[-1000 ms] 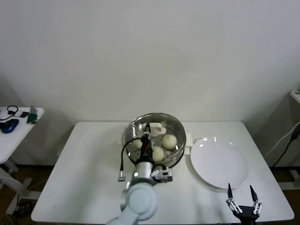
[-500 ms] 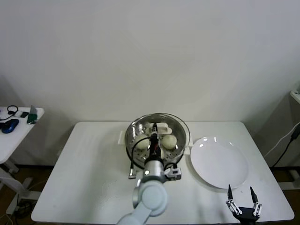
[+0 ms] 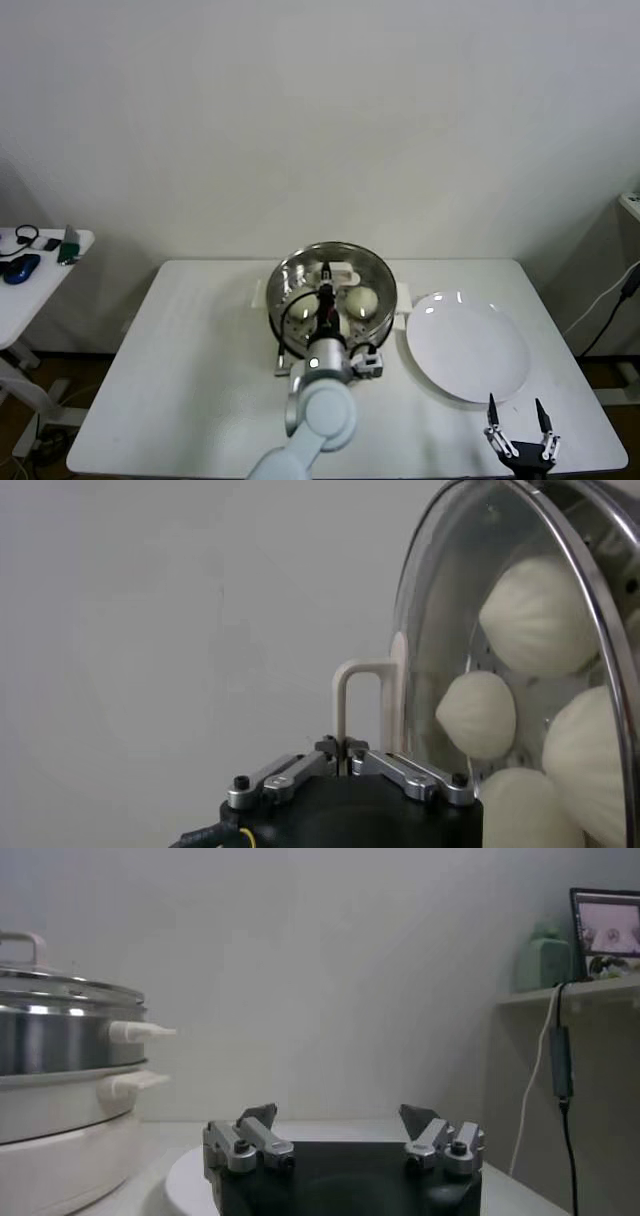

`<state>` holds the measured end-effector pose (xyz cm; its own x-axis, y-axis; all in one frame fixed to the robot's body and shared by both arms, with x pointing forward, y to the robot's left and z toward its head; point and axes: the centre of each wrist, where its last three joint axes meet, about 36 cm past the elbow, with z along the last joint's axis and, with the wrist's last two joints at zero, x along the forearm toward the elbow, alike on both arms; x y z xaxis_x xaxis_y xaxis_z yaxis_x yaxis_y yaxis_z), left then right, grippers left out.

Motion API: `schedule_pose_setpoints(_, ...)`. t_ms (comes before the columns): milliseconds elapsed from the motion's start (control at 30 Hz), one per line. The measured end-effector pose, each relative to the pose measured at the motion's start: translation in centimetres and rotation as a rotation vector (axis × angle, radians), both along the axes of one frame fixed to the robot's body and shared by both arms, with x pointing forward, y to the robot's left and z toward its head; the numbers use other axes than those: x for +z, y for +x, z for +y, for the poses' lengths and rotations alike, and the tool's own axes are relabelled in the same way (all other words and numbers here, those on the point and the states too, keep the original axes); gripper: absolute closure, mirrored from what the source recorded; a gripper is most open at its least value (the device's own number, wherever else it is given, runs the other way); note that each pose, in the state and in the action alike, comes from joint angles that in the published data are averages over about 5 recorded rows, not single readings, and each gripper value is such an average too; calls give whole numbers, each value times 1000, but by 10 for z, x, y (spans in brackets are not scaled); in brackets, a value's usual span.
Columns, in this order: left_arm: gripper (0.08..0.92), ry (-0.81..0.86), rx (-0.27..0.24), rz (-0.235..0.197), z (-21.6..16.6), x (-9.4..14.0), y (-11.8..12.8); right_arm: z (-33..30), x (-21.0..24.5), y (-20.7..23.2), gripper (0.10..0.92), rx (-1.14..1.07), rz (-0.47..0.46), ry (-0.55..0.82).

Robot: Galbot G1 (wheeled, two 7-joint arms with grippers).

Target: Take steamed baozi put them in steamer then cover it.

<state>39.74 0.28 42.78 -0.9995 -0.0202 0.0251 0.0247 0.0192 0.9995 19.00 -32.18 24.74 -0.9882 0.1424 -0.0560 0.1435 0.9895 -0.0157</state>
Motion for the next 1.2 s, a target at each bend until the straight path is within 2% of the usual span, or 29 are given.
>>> schedule_pose_setpoints(267, 868, 8, 0, 14, -2, -6, 0, 0, -2, 2, 200, -1, -2, 2)
schedule_pose_setpoints(867, 868, 27, -4, 6, 3, -16, 2, -1, -2, 1, 200, -5, -9, 1)
schedule_pose_setpoints(967, 837, 16, -10, 17, 3, -14, -2, -1, -2, 1, 200, -5, -6, 2)
schedule_pose_setpoints(1200, 641, -39, -31, 37, 4, 2, -9, -2, 0, 1, 200, -5, 8, 0)
